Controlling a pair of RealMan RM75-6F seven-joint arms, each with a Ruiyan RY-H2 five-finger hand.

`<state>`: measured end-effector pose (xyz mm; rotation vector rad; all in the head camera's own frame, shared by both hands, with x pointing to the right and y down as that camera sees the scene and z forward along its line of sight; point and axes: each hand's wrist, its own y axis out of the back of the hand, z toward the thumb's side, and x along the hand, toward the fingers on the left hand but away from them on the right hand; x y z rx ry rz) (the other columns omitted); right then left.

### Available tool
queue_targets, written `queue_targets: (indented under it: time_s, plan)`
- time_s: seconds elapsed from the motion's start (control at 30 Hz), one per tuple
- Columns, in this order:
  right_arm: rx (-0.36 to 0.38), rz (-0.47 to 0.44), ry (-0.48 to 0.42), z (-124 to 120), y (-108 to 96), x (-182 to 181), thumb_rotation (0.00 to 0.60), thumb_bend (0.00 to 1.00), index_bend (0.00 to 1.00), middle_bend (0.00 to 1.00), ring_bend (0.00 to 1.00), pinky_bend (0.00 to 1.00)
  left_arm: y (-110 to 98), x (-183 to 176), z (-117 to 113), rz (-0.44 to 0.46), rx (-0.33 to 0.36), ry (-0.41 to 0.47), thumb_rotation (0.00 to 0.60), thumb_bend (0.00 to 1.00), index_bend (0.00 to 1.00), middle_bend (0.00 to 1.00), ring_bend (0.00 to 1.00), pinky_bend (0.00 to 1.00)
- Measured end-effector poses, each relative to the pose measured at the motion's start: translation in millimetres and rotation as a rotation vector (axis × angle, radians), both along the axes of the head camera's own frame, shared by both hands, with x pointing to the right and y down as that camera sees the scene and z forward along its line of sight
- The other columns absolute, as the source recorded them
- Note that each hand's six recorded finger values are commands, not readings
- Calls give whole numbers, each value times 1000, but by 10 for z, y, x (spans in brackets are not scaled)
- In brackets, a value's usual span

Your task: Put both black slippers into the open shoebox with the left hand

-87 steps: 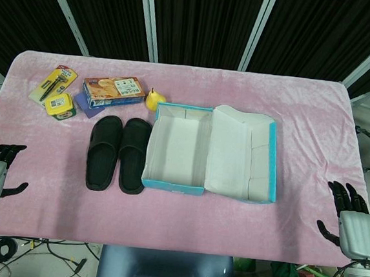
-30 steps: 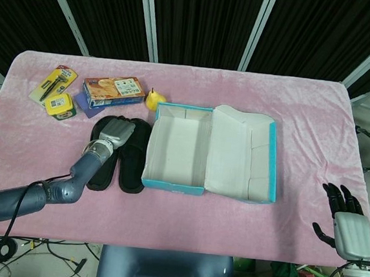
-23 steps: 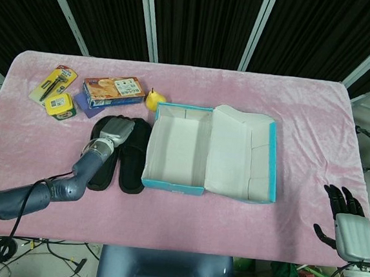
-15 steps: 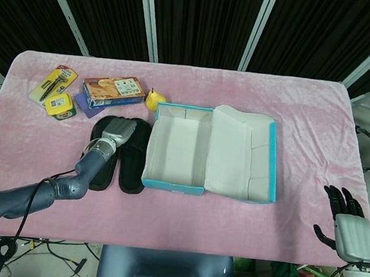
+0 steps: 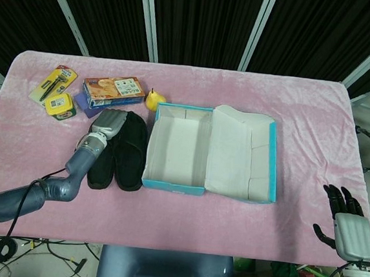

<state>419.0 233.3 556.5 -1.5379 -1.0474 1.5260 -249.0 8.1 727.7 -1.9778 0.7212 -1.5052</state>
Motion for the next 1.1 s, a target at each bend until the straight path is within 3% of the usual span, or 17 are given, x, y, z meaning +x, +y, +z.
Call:
queue_targets:
  time_s: [0.3,0.53,0.67,0.9,1.1]
  plan:
    - [2,-17,-3,11,-42,-35,600,157,111,79,48,152,-2,-124,-285,-49,18,155,600,2,392,435,348,424]
    - [8,-18,0,-19,-43,-22,600,157,111,79,47,153,-9,115,-398,-155,-59,393,600,2,390,434,348,426]
    - [12,-14,4,-45,-39,-2,600,157,111,79,48,153,-74,406,-454,-160,-65,502,600,2,388,433,348,426]
    - [15,10,1,-68,10,64,600,157,111,79,47,152,-242,885,-521,-110,-62,556,600,2,384,431,350,432]
    - [12,8,-2,-54,16,77,600,157,110,80,48,152,-177,860,-538,-55,-111,504,600,3,382,425,350,432]
